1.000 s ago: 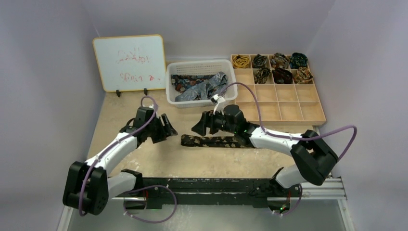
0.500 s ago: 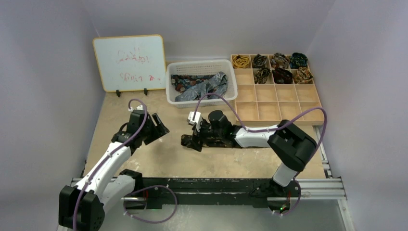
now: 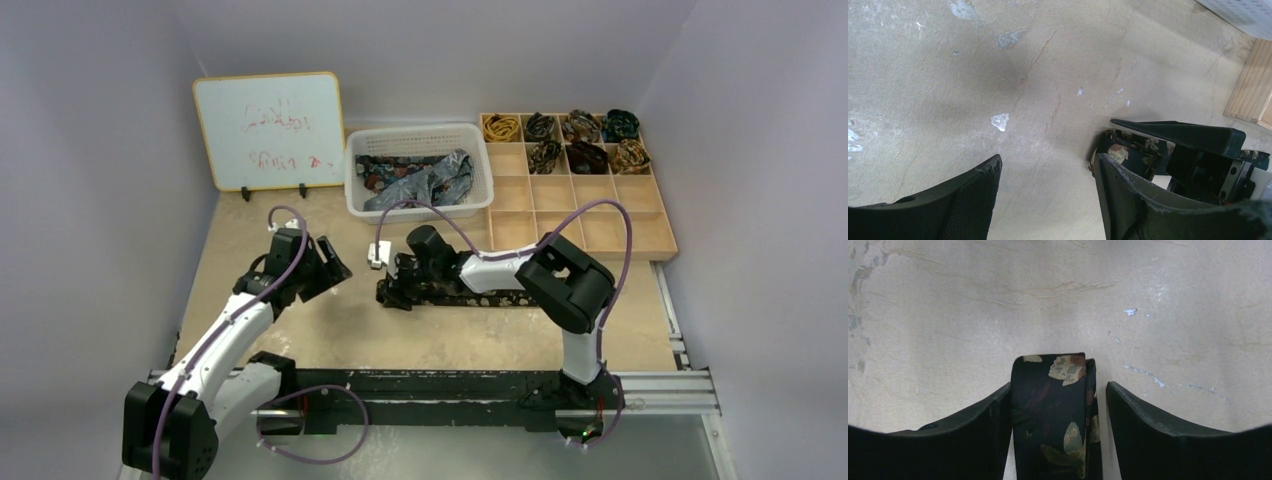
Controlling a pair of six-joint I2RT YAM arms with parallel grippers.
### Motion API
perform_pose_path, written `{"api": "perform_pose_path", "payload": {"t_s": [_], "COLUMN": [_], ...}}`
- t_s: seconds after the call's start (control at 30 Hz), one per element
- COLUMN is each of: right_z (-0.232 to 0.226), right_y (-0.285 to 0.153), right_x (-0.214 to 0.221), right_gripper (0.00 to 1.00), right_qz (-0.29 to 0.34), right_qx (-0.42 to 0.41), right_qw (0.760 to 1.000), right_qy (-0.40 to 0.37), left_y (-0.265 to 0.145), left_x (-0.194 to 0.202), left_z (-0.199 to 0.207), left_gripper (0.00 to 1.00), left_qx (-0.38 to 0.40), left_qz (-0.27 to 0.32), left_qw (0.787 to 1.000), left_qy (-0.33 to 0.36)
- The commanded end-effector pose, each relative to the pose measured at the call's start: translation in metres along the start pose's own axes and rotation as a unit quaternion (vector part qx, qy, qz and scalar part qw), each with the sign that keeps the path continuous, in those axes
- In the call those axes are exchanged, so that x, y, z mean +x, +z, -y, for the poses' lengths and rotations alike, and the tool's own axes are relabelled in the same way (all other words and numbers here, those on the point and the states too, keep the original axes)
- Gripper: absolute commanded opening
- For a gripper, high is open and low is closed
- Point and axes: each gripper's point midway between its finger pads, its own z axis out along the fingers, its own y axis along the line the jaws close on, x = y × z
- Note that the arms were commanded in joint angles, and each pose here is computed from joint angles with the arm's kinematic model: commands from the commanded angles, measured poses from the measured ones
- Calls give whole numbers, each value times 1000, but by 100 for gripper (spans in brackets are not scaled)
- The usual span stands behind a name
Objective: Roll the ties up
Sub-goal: Roll the tie at the center of the board.
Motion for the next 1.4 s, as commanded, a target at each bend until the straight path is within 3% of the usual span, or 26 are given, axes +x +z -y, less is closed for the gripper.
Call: {"api": "perform_pose_path", "payload": {"t_s": [0.0,0.27,0.5,0.9,1.0,1.17,1.37], "right_z": [-8,-28,-41,-46,-47,-49,-45], "right_y": [6,8,18,46,38,1,-65], "right_x": [6,13,11,-14,-24,-74,-124], "right_gripper": [63,35,33,39,48,67,78], "right_qz": [-29,-40,-49,-25,-20,57,181], "right_qx": [-32,-64,-74,-52,-51,-13,68], "right_qw": [999,997,996,998,998,998,979], "right_qy": [-18,-29,-33,-15,-19,-14,58], "left_y": [0,2,0,-8,-9,-10,-13], "left_x": [-8,-2,-2,-3,-3,-7,-12], "left_z": [5,0,2,-19,-17,-15,-10], "left_gripper": [66,65,65,67,68,69,70], "left_qx": [7,-3,2,-59,-58,-53,-39], "left_qz": [8,-4,-3,9,8,14,23], "left_qw": [1000,1000,1000,998,997,998,999], "left_qy": [9,9,3,-34,-42,-34,-14]}}
